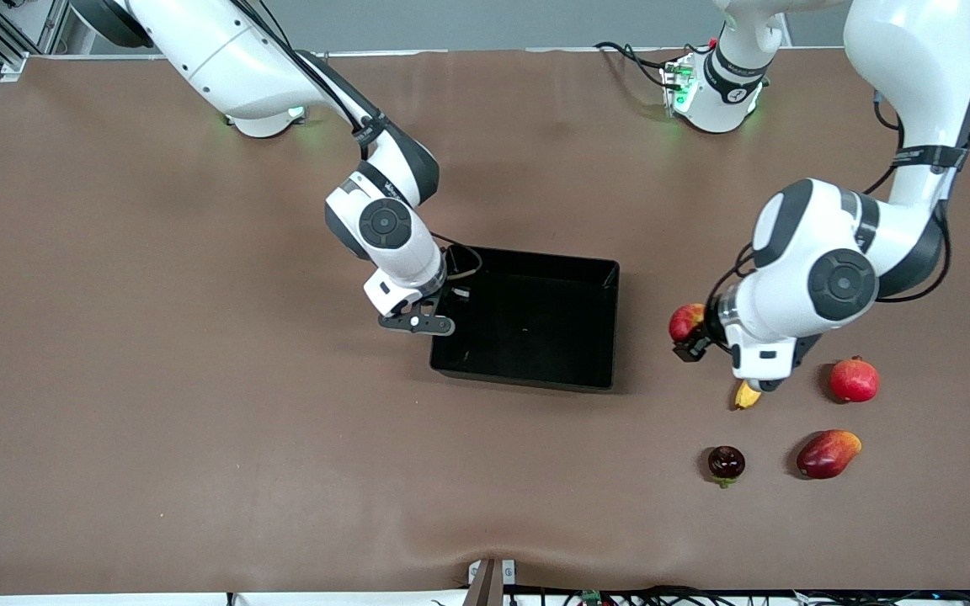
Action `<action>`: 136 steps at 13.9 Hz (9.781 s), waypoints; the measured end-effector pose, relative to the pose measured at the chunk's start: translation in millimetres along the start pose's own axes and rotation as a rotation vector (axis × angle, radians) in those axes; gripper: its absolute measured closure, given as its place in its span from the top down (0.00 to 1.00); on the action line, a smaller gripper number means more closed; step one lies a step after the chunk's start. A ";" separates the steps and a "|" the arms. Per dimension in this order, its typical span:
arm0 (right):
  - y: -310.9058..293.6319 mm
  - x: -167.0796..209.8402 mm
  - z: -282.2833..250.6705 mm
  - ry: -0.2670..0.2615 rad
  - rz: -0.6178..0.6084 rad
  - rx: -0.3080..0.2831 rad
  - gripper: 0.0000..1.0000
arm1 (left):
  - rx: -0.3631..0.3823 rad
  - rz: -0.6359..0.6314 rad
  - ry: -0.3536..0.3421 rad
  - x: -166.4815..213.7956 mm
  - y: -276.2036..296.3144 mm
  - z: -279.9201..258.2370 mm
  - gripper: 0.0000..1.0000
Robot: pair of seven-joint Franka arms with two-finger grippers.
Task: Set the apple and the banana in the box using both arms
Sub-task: 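Lift the apple with the left gripper while the right gripper drags the tray, then lower the apple into the tray while the right gripper releases the tray, then move the left gripper to the banana while the right gripper returns, then grasp the yellow banana with the left gripper, then carry the banana over the black tray with the left gripper, then lower the banana into the tray and open the left gripper, then raise the left gripper up and away from the tray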
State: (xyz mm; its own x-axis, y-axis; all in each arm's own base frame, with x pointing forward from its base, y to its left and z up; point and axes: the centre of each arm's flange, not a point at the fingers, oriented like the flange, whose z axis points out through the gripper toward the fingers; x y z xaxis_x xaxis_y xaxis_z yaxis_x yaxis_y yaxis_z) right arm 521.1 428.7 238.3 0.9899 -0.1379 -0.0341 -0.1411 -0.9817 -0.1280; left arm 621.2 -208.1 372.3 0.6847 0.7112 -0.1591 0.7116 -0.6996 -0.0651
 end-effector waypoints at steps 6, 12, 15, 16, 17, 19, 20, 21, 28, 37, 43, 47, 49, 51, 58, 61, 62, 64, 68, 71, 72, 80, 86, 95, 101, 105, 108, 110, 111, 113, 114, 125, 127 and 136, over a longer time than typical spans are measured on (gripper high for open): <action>-24.4 -9.3 -1.2 0.040 -0.037 0.002 0.28 | 0.000 -0.023 -0.001 -95.1 46.2 27.5 0.74; -7.8 25.4 -34.4 0.095 0.008 0.016 0.87 | 0.074 0.000 -0.037 -105.6 61.4 108.9 0.74; 22.2 51.7 -77.9 0.116 0.002 -0.027 1.00 | 0.118 0.015 -0.070 -115.1 64.9 150.8 0.74; 36.3 61.0 -93.4 0.116 -0.022 -0.049 1.00 | 0.126 0.022 -0.077 -120.1 66.4 160.7 0.74; 52.9 70.5 -110.0 0.113 -0.046 -0.076 1.00 | 0.125 0.029 -0.081 -124.5 68.5 169.1 0.74; 86.8 86.8 -145.7 0.109 -0.073 -0.122 1.00 | 0.130 0.035 -0.090 -129.2 70.2 183.3 0.74; 103.4 93.4 -163.3 0.110 -0.081 -0.140 1.00 | 0.133 0.034 -0.093 -128.8 70.1 188.0 0.74; 119.5 99.0 -178.8 0.107 -0.095 -0.158 1.00 | 0.135 0.032 -0.094 -127.3 69.7 190.6 0.79; 258.0 135.8 -249.7 -0.017 -0.185 -0.106 1.00 | 0.012 0.023 -0.020 -99.2 83.2 117.5 1.00; 332.7 107.4 -348.0 -0.035 -0.172 -0.096 1.00 | 0.041 0.251 0.107 105.6 -27.7 40.1 1.00; 337.1 71.0 -423.4 -0.081 -0.180 -0.101 1.00 | 0.188 0.360 0.076 137.0 -94.9 119.8 1.00; 338.9 63.5 -447.3 -0.091 -0.174 -0.101 1.00 | 0.161 0.463 0.056 175.5 -163.5 133.3 1.00; 340.5 63.8 -447.7 -0.090 -0.171 -0.102 1.00 | 0.141 0.475 0.061 179.4 -174.4 138.8 1.00; 342.9 63.9 -448.8 -0.091 -0.167 -0.102 1.00 | 0.122 0.502 0.072 168.7 -162.8 138.6 1.00; 357.0 63.3 -449.2 -0.114 -0.140 -0.102 1.00 | 0.062 0.585 0.102 138.0 -130.1 139.6 0.97; 357.1 63.1 -449.0 -0.116 -0.140 -0.102 1.00 | 0.078 0.618 0.105 139.5 -132.3 158.2 0.95; 357.1 63.0 -449.0 -0.116 -0.140 -0.103 1.00 | 0.087 0.626 0.107 140.9 -133.5 162.4 0.95; 357.0 62.9 -448.8 -0.117 -0.140 -0.103 1.00 | 0.098 0.633 0.109 144.7 -137.2 167.0 0.93; 357.0 63.0 -448.1 -0.121 -0.140 -0.103 1.00 | 0.098 0.633 0.106 151.2 -143.0 178.1 0.60; 357.0 62.5 -447.7 -0.125 -0.140 -0.103 1.00 | 0.087 0.627 0.105 152.7 -143.0 181.8 0.42; 356.9 62.5 -447.7 -0.125 -0.141 -0.103 1.00 | 0.086 0.621 0.106 152.9 -142.8 181.4 0.42; 355.4 62.3 -447.4 -0.126 -0.144 -0.103 1.00 | 0.131 0.676 0.132 48.0 -74.4 96.3 0.42; 354.7 62.2 -447.1 -0.126 -0.145 -0.104 1.00 | 0.069 0.613 0.171 -90.6 -8.8 66.6 0.42; 354.4 62.4 -446.6 -0.127 -0.146 -0.104 1.00 | 0.027 0.684 0.148 -247.2 50.3 81.3 0.42; 354.2 62.7 -446.2 -0.128 -0.146 -0.103 1.00 | 0.026 0.668 0.170 -238.3 100.2 115.0 0.42; 354.1 62.9 -445.8 -0.129 -0.146 -0.103 1.00 | 0.061 0.694 0.198 -253.2 107.3 138.3 0.42; 354.1 63.0 -445.7 -0.128 -0.146 -0.103 1.00 | 0.078 0.756 0.194 -251.9 106.8 143.8 0.42; 354.0 63.0 -445.7 -0.129 -0.146 -0.103 1.00 | 0.094 0.807 0.180 -249.2 106.6 153.8 0.42; 353.9 63.0 -445.6 -0.129 -0.147 -0.103 1.00 | 0.096 0.818 0.173 -248.2 107.4 158.2 0.42; 352.6 62.8 -445.3 -0.130 -0.149 -0.103 1.00 | 0.092 0.818 0.161 -246.4 111.2 164.4 0.42; 351.1 62.6 -445.1 -0.130 -0.152 -0.103 1.00 | 0.093 0.823 0.154 -248.0 112.8 169.0 0.42; 343.6 62.6 -445.1 -0.119 -0.166 -0.102 1.00 | 0.102 0.826 0.110 -250.9 125.1 208.5 0.56; 343.7 62.7 -445.2 -0.119 -0.166 -0.102 1.00 | 0.092 0.823 0.116 -250.7 128.3 203.4 0.76; 344.2 63.0 -445.1 -0.118 -0.165 -0.102 1.00 | 0.016 0.589 0.240 -149.3 96.4 -45.6 1.00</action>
State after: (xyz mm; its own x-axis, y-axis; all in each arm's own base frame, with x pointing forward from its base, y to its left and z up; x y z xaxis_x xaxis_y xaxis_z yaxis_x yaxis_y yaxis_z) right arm 541.9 23.6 633.3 0.9898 0.0357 -0.1379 0.0304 -0.9987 -0.0403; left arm 594.8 -378.7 434.7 0.9781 0.2012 0.0528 0.2038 -0.9778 -0.0491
